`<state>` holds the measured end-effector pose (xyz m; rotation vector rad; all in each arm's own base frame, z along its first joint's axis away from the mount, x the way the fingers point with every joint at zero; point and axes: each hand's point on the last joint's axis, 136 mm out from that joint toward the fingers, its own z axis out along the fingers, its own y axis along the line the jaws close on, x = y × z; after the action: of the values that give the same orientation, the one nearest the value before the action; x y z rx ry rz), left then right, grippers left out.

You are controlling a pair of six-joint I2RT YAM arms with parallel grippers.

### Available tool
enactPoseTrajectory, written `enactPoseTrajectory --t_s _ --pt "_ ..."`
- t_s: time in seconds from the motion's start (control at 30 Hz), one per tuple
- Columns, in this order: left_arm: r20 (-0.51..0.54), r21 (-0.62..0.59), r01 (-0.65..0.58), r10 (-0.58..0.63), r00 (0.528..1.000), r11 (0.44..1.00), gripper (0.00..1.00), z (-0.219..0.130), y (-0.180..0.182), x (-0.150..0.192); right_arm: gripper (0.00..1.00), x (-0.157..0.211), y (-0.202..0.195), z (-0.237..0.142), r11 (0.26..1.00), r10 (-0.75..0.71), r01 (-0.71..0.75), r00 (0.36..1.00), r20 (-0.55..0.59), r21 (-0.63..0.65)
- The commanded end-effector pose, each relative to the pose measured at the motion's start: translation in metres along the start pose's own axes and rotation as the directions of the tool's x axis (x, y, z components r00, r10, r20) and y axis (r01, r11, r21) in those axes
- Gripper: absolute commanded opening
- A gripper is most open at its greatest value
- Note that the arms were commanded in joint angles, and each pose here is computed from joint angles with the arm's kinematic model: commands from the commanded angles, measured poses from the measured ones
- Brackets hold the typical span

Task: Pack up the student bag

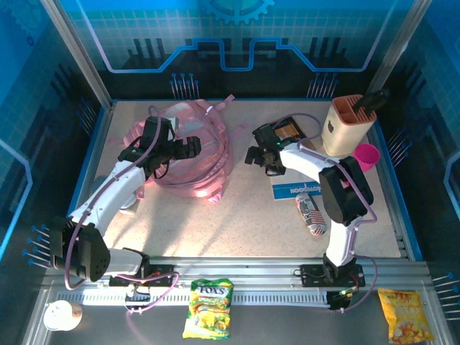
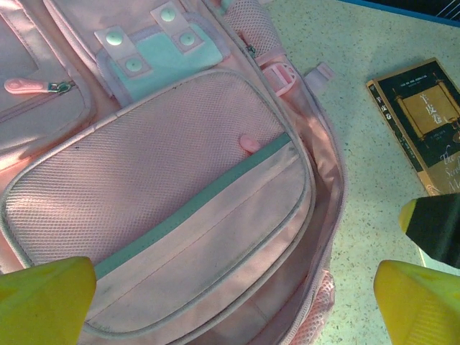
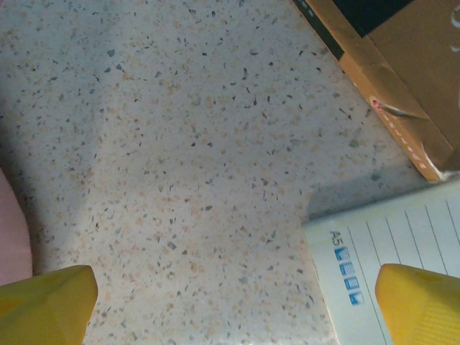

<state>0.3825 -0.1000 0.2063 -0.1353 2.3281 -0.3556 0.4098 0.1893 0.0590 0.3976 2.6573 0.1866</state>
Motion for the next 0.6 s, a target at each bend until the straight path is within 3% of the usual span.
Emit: enactPoseTrajectory --t_s 0.0,0.3,0.57 --pt "0.029 0.034 -0.029 0.028 0.999 0.999 0.99 -0.006 -0.005 -0.007 1.00 -0.003 -0.009 0.011 0.999 -0.020 0.021 0.999 -0.043 0.041" --pt "0.017 0.046 -0.045 0.045 0.999 0.998 0.99 -0.005 -0.007 -0.006 0.99 0.015 -0.008 0.033 1.000 0.031 -0.030 0.988 -0.150 0.006" --pt "-0.032 0.077 -0.046 0.049 0.998 0.996 0.99 -0.001 -0.014 -0.003 0.95 0.066 0.024 0.027 0.991 0.011 -0.046 0.963 -0.270 -0.124"
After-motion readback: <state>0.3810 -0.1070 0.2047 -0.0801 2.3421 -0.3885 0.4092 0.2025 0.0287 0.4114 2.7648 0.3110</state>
